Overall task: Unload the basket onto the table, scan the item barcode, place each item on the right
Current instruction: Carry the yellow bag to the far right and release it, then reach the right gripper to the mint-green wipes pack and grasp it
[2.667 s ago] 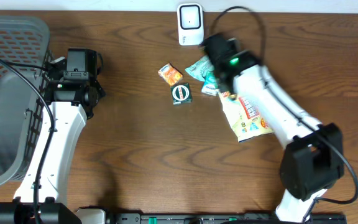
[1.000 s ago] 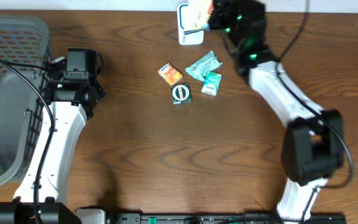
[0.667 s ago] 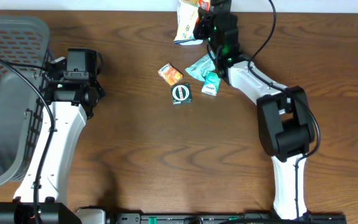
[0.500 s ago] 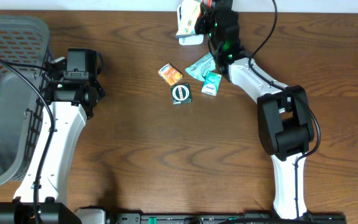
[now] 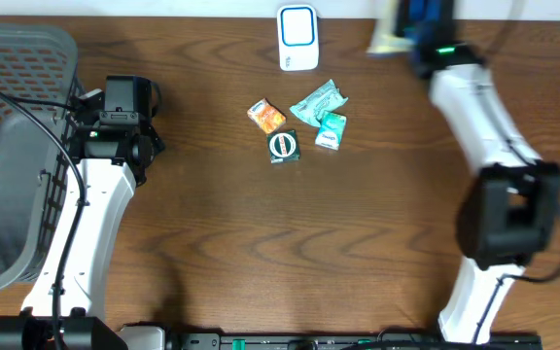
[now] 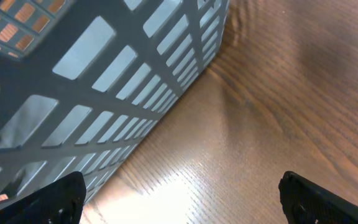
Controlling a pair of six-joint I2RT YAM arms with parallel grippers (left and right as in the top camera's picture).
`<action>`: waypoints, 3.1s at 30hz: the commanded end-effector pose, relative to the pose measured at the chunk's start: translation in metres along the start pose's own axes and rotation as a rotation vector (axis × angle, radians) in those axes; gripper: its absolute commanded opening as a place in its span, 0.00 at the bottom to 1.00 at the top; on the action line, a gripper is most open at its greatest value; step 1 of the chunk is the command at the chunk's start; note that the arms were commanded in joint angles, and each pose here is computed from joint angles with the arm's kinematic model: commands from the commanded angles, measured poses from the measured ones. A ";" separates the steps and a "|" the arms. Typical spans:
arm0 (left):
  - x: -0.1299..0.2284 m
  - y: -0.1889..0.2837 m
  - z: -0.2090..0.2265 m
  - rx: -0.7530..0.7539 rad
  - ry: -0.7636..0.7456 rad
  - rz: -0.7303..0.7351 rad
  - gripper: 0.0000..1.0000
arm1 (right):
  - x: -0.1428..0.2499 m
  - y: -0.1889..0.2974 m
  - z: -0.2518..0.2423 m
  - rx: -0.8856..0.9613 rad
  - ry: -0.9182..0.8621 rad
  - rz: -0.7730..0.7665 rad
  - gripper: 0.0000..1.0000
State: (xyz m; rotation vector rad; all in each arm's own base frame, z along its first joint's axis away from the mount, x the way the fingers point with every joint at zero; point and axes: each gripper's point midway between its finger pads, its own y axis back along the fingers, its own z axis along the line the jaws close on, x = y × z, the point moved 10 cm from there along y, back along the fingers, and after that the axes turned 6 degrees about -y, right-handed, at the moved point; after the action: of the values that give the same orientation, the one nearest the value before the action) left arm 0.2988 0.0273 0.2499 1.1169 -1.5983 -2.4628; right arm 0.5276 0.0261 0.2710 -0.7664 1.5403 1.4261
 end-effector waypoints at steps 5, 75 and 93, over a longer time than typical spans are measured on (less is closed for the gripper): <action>0.000 -0.003 0.002 -0.028 -0.015 -0.001 0.98 | -0.008 0.018 -0.162 0.351 0.170 0.187 0.26; 0.000 -0.003 0.002 -0.028 -0.014 -0.001 0.98 | 0.238 0.028 0.050 -0.417 -0.482 0.918 0.18; 0.000 -0.003 0.002 -0.028 -0.015 -0.001 0.98 | 0.173 0.065 0.034 -1.560 -0.524 0.869 0.01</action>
State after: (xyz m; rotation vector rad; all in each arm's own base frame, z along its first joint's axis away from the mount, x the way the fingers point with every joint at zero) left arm 0.2988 0.0274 0.2499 1.1174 -1.5977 -2.4627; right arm 0.4143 0.0848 0.1252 -0.1163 0.4382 2.9564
